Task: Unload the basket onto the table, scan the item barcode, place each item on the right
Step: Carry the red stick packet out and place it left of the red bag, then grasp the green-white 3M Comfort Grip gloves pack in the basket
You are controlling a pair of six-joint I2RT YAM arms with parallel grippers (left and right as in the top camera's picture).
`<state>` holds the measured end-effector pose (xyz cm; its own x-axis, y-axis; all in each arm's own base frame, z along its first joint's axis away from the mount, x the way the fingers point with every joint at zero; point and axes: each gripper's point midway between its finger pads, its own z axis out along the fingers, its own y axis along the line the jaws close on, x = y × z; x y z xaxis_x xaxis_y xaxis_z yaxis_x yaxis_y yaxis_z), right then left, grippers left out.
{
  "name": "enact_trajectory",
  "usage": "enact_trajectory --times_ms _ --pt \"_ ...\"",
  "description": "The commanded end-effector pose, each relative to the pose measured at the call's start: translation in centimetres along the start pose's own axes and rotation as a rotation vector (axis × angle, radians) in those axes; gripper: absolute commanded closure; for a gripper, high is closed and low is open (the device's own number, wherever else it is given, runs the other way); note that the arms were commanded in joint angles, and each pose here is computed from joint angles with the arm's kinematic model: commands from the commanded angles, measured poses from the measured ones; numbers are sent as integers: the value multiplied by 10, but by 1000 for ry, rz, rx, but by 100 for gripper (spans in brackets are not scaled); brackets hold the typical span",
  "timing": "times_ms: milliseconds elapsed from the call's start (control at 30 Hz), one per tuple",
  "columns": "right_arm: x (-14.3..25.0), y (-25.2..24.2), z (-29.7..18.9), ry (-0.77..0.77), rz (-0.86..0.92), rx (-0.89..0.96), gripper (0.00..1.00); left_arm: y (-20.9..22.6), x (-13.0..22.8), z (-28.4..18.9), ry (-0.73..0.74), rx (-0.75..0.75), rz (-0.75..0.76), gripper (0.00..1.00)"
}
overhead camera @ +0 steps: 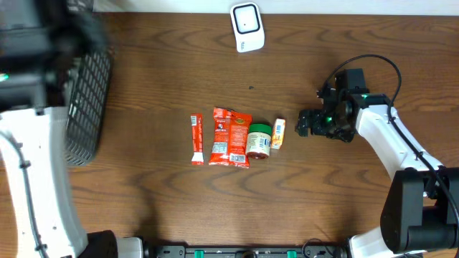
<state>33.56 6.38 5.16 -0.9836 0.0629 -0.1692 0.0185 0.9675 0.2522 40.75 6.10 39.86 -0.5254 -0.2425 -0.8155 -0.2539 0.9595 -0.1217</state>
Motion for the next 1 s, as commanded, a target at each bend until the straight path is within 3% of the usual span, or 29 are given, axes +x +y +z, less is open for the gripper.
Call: enact_trajectory --times_ms 0,133,400,700,967 --pt "-5 0 -5 -19 -3 -1 1 68 -16 10 -39 -157 29 23" --pt "-5 0 -5 -19 -3 -1 1 138 2 36 73 -278 67 9" --pt "-5 0 -5 -19 -3 -1 1 215 105 103 478 -341 -41 8" --pt "-5 0 -5 -19 -2 -1 1 231 201 172 795 -269 -18 5" --pt "-5 0 -5 -18 -2 -1 1 237 242 201 897 -242 -12 4"
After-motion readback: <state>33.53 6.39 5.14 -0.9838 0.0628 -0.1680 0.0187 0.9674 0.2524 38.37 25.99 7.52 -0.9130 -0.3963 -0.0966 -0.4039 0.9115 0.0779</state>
